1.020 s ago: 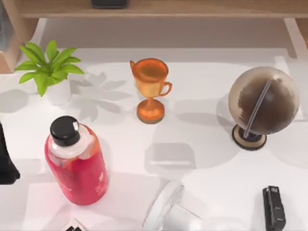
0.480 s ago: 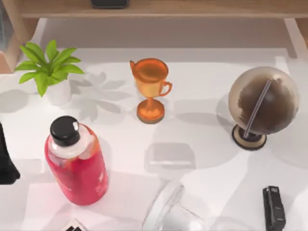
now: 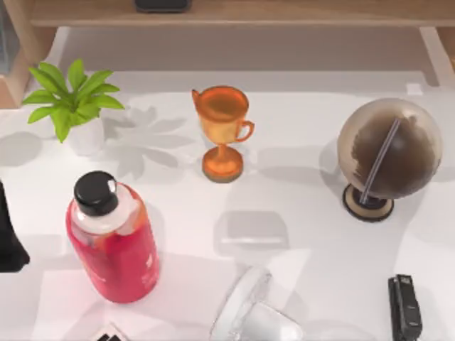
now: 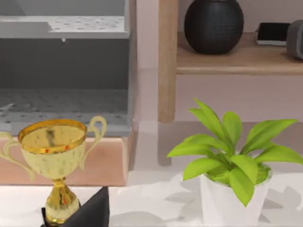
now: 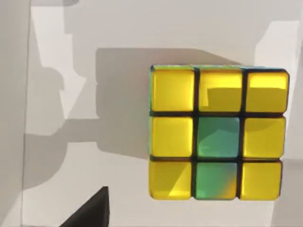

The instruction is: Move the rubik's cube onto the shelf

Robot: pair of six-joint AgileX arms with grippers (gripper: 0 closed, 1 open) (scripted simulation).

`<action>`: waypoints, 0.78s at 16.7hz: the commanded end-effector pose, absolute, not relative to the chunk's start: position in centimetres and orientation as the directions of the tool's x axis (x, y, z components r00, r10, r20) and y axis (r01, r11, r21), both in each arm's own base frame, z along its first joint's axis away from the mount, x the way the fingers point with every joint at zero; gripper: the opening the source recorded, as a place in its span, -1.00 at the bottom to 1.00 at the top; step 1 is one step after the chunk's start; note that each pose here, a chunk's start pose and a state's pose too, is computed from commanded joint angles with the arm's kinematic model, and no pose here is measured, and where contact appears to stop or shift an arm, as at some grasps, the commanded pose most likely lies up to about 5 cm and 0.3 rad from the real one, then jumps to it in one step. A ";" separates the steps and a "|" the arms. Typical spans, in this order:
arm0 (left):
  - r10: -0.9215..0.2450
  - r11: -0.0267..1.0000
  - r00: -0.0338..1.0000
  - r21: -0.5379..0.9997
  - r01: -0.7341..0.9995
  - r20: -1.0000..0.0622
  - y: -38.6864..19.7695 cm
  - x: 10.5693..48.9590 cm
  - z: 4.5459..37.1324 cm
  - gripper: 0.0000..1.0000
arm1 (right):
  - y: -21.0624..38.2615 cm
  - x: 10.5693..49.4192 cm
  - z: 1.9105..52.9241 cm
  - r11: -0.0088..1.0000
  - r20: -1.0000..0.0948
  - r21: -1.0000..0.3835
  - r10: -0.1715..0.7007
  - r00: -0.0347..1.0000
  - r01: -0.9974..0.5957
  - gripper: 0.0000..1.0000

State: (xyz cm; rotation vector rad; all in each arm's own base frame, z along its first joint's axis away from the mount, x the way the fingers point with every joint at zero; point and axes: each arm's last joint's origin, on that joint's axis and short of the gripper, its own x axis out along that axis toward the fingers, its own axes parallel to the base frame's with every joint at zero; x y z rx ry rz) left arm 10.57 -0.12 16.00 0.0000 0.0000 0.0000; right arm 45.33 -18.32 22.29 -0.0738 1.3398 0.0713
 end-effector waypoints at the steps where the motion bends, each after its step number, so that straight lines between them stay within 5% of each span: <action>1: 0.000 1.000 1.000 0.000 0.000 0.000 -0.1 10.6 16.0 1.00 | -18.2 45.4 22.1 0.996 -0.978 -0.004 0.013 0.209 -0.085 1.00; 13: 0.000 1.000 1.000 0.000 0.000 0.000 -0.1 10.6 16.0 1.00 | -18.2 47.1 17.3 0.997 -0.979 -0.002 0.014 0.202 -0.079 1.00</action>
